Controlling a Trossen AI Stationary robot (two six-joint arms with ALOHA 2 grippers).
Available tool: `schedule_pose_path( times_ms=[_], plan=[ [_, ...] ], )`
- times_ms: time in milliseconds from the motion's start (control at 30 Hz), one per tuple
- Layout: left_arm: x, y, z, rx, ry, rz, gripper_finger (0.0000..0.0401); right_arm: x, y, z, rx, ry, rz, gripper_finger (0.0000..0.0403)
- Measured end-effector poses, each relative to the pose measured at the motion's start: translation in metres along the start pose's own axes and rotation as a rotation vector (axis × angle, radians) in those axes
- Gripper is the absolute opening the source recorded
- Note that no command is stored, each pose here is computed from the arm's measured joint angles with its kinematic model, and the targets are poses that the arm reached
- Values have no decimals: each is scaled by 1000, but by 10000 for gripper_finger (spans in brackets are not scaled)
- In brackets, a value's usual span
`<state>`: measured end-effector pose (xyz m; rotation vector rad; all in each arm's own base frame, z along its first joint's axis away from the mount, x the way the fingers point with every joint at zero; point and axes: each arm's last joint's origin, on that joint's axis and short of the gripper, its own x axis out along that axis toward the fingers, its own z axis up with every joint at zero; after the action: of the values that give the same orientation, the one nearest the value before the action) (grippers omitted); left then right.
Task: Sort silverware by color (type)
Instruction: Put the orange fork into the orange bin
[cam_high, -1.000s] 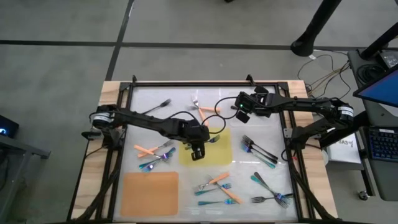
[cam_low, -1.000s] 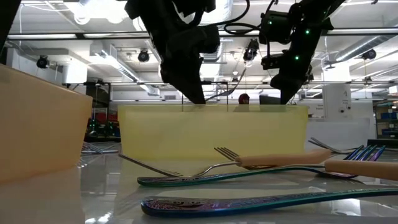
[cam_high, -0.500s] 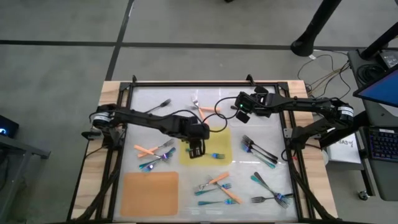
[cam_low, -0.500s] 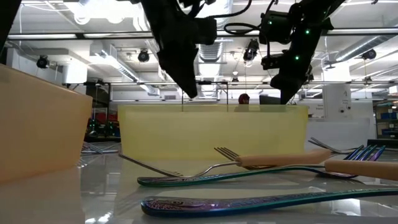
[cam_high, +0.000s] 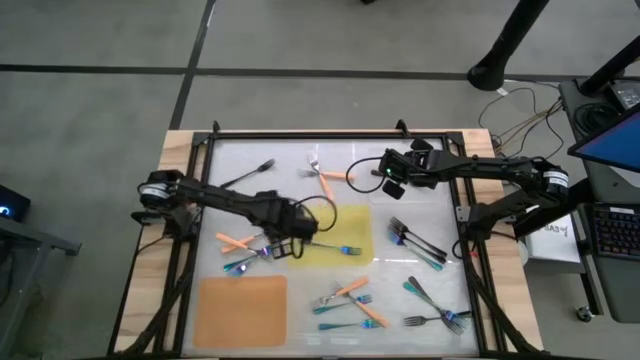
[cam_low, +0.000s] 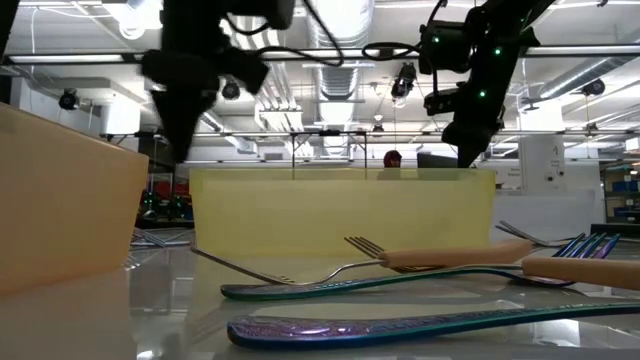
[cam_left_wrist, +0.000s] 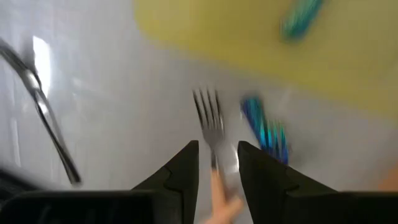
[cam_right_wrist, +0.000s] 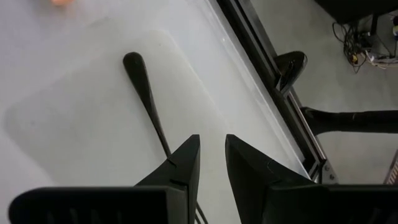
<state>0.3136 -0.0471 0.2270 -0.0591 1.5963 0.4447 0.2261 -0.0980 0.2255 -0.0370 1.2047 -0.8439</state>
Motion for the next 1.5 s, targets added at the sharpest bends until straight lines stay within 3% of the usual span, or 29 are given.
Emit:
schedule_pose_path(
  times_ms=[233,400,500,667,933,1233,1500],
  plan=[
    [21,-22,-35,112,127,13,91,0,0,0,-2,0,0,68],
    [38,-24,-53,177,162,39,91,0,0,0,-4,0,4,68],
    [47,-21,-60,202,126,9,91,0,0,0,-4,0,4,68],
    [57,-17,-74,211,74,-143,91,0,0,0,-4,0,4,68],
    [62,-1,-98,200,41,-162,91,0,0,0,-2,-3,5,68],
    [83,1,-106,231,45,-149,91,0,0,1,0,-5,5,68],
    [84,-2,-103,231,48,-147,86,0,0,1,1,-6,5,68]
  ],
)
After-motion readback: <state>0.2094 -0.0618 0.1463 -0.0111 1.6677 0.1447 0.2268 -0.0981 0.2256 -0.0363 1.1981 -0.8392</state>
